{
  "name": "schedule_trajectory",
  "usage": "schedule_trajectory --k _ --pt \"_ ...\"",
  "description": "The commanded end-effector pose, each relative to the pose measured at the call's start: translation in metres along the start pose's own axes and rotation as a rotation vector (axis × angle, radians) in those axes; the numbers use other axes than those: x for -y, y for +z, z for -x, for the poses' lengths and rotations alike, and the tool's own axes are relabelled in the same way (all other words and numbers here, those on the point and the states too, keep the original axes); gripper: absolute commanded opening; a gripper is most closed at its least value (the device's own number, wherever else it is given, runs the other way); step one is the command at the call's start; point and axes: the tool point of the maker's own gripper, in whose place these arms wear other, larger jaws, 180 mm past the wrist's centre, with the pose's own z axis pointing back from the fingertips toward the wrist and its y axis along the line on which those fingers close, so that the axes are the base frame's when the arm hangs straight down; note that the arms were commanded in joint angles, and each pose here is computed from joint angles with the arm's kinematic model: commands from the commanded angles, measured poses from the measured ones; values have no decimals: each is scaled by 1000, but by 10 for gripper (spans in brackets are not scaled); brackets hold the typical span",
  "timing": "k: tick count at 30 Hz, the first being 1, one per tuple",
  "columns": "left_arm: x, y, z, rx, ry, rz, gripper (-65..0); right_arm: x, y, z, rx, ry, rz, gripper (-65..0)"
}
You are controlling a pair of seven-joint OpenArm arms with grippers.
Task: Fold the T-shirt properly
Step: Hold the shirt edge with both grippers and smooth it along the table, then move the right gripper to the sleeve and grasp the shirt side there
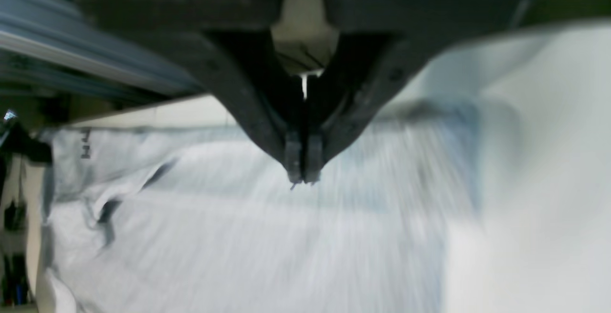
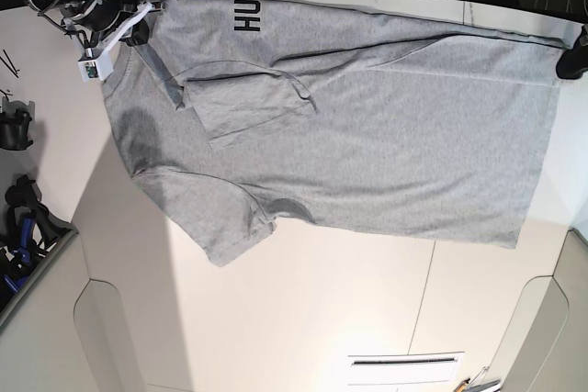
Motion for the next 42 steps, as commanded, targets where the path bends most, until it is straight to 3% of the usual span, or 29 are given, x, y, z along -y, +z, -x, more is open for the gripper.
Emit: schedule_trajectory --k 1,8,12,14,22,26,30,35,42 --pt "5 7 -17 40 -40 6 -650 7 2 9 -45 13 28 -650" --pt "10 12 -26 68 -70 3 -650 -5 4 -8 11 -24 -34 -650" --pt "10 12 -27 69 -70 4 -650 -12 14 -25 70 5 -40 -469" --pt "10 12 -28 77 -70 4 -650 -14 23 -37 112 32 -29 -434" --pt "11 12 -32 98 -71 5 -650 -33 69 -98 366 154 11 -433" --pt "11 12 -33 109 -66 6 -650 -25 85 -139 493 194 85 -432" --pt "12 11 -31 115 -56 10 -650 -2 95 -184 610 198 197 -305" --pt "12 11 -31 116 -56 9 -650 19 73 -225 639 101 164 -275" --pt "12 11 -31 116 -56 9 -650 38 4 -262 533 -74 -66 -275"
